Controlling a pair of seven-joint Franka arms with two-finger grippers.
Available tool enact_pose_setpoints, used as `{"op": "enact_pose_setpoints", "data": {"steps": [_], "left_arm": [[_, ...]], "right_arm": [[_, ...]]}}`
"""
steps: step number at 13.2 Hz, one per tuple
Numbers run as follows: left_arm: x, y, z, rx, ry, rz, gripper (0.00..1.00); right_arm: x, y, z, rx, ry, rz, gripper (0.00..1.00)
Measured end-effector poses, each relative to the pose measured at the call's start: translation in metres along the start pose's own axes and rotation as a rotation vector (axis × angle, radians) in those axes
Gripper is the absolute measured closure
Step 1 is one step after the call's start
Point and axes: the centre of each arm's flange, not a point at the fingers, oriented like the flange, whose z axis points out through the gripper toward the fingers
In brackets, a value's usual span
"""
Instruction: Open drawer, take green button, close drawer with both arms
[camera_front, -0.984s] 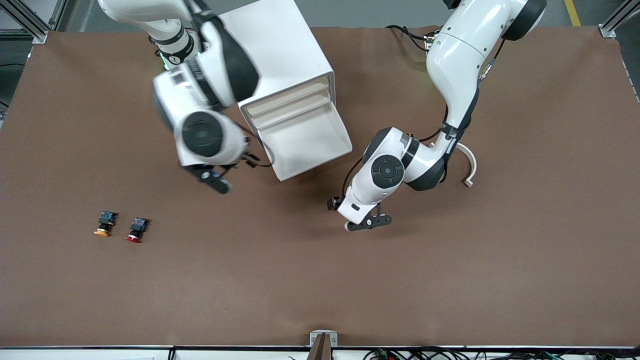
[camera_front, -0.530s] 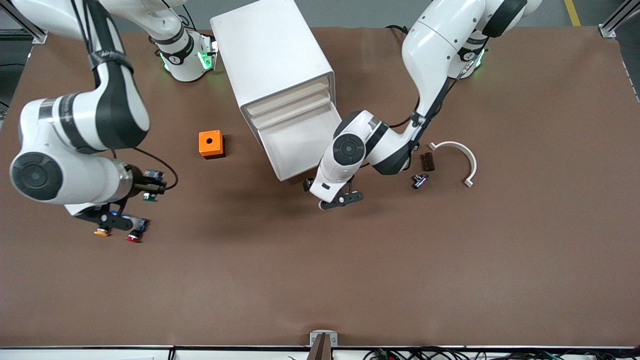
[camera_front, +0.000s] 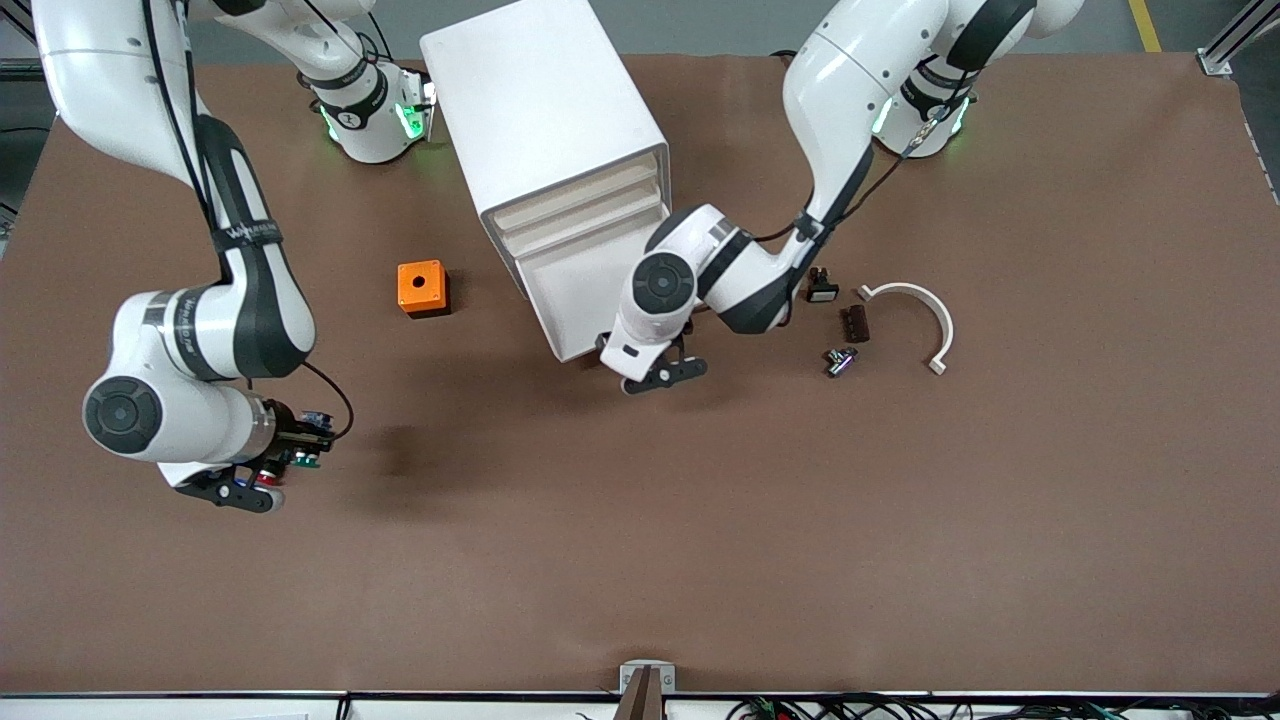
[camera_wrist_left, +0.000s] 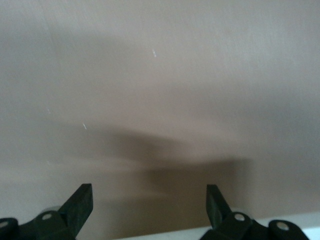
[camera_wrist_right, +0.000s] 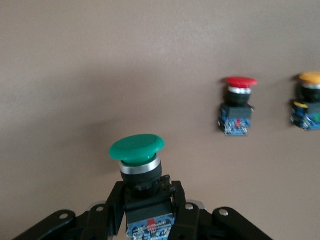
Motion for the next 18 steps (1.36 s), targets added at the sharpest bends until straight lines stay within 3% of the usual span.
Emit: {"op": "enact_pose_setpoints", "data": {"steps": [3, 7, 9, 12, 14, 15, 18], "left_arm": [[-0.042, 0.009, 0.011, 0.077, -0.058, -0.003, 0.0], [-0.097, 0.021, 0.024, 0.098, -0.172, 0.0, 0.0], [-0.121, 0.027, 0.028, 0.107, -0.193, -0.012, 0.0], [-0.121, 0.027, 0.028, 0.107, -0.192, -0.029, 0.0], [-0.107, 0.028, 0.014, 0.088, -0.167, -0.05, 0.0], [-0.082, 0.023, -0.002, 0.074, -0.123, -0.072, 0.0], [0.027, -0.016, -0.071, 0.025, 0.044, -0.14, 0.0]], "right_arm": [[0.011, -0.001, 0.032, 0.002, 0.017, 0.003, 0.58], [0.02, 0.008, 0.057, -0.004, 0.017, 0.017, 0.58], [0.023, 0.017, 0.066, -0.008, 0.004, 0.031, 0.58], [0.024, 0.018, 0.079, -0.01, -0.006, 0.036, 0.58], [0.027, 0.015, 0.09, -0.004, 0.012, 0.033, 0.58], [0.026, 0.014, 0.097, -0.006, 0.017, 0.029, 0.58], [0.024, 0.016, 0.107, -0.03, 0.017, 0.014, 0.58]]}}
